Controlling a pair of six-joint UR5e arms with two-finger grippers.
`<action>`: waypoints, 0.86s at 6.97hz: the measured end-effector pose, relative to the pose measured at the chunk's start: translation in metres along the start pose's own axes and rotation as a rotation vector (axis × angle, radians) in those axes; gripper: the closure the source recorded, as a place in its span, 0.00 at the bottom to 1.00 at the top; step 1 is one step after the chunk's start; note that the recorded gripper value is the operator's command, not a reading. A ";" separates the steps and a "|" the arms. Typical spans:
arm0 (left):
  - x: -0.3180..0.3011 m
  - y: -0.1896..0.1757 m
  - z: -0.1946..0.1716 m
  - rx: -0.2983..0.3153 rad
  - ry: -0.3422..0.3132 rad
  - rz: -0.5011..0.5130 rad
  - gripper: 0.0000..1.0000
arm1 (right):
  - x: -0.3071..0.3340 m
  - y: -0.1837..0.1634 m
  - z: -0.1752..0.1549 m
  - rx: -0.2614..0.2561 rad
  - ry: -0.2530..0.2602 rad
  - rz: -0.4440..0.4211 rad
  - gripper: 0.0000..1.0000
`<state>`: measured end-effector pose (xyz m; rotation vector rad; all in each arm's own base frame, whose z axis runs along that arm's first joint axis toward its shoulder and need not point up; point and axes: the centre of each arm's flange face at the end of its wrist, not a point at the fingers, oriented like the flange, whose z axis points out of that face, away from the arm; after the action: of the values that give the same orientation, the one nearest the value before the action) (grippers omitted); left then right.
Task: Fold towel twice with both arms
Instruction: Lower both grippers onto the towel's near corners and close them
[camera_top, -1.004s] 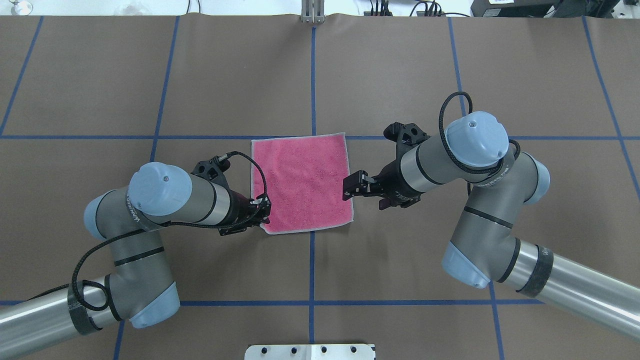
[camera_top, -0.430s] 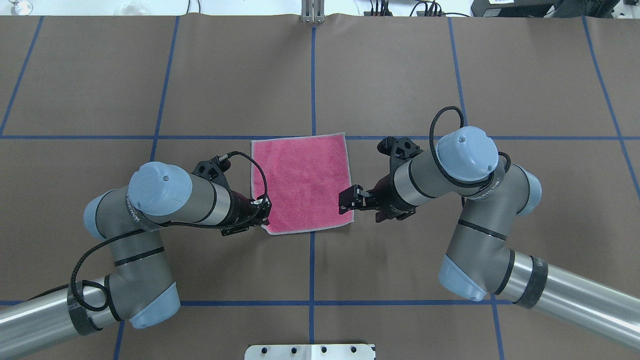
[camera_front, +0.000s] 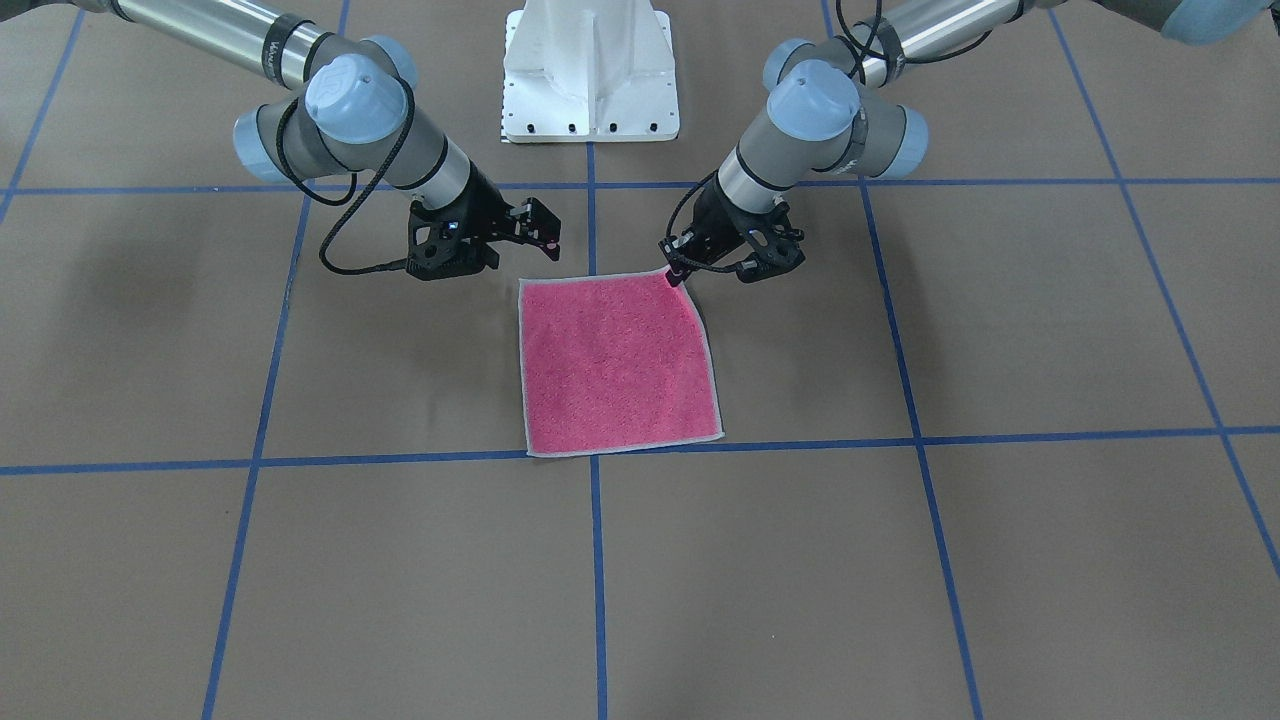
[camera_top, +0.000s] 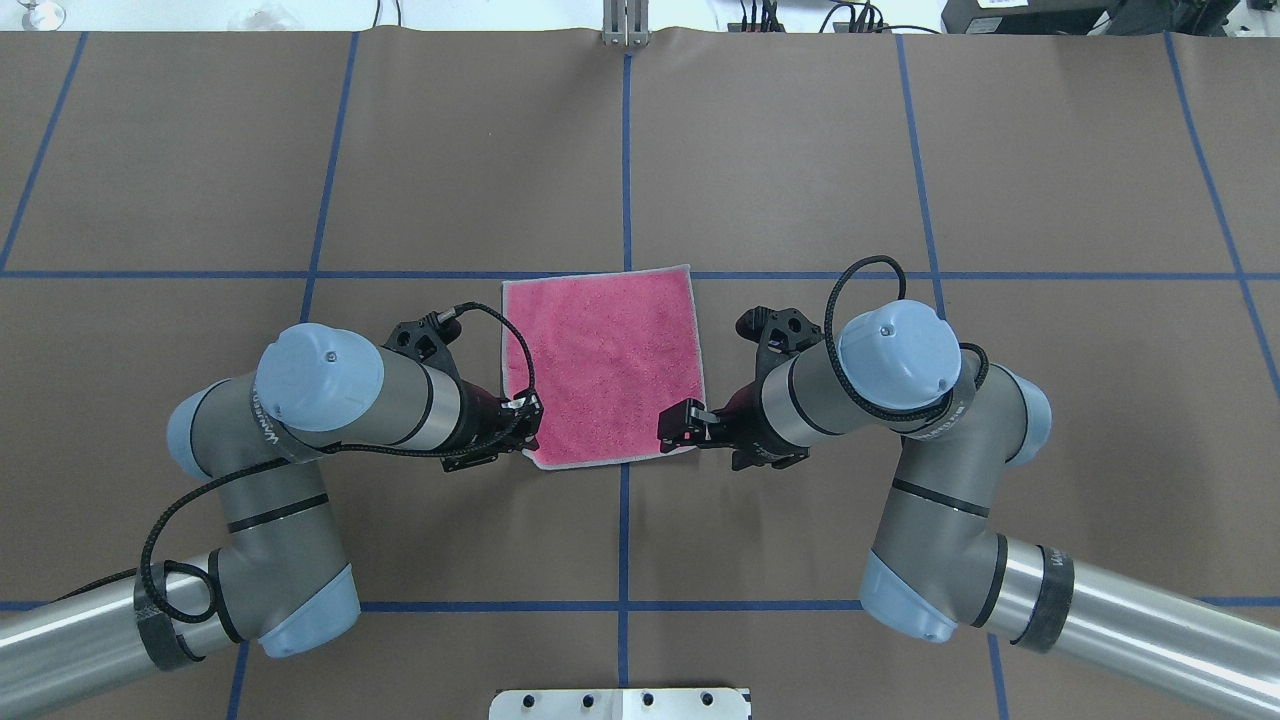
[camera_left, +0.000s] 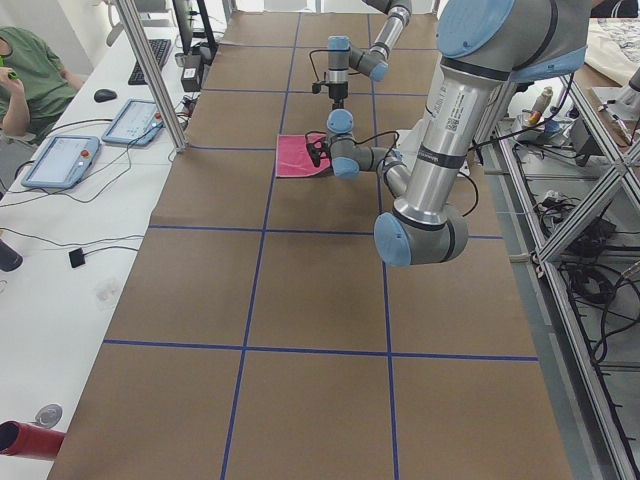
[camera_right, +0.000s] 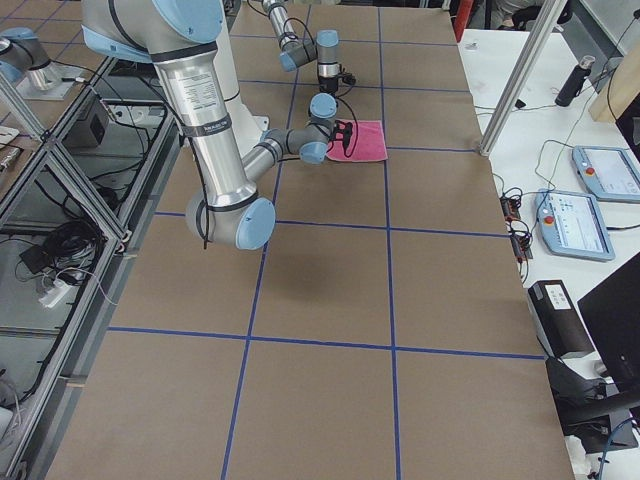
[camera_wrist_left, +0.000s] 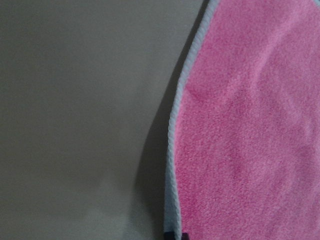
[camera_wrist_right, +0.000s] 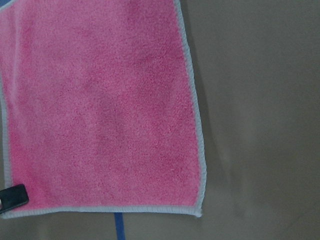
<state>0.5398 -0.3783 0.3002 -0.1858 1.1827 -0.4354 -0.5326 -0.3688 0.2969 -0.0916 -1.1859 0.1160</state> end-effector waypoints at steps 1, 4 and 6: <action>0.000 0.000 0.000 0.000 0.001 0.000 1.00 | 0.001 0.000 0.004 0.003 0.006 0.004 0.19; -0.004 -0.002 0.001 0.002 -0.004 -0.001 1.00 | 0.004 -0.002 0.009 0.014 0.018 0.012 0.19; -0.003 -0.001 0.000 0.002 -0.002 -0.001 1.00 | 0.002 -0.008 0.009 0.029 0.021 0.015 0.20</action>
<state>0.5386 -0.3778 0.3036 -0.1848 1.1806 -0.4369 -0.5399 -0.3764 0.3038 -0.0758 -1.1626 0.1455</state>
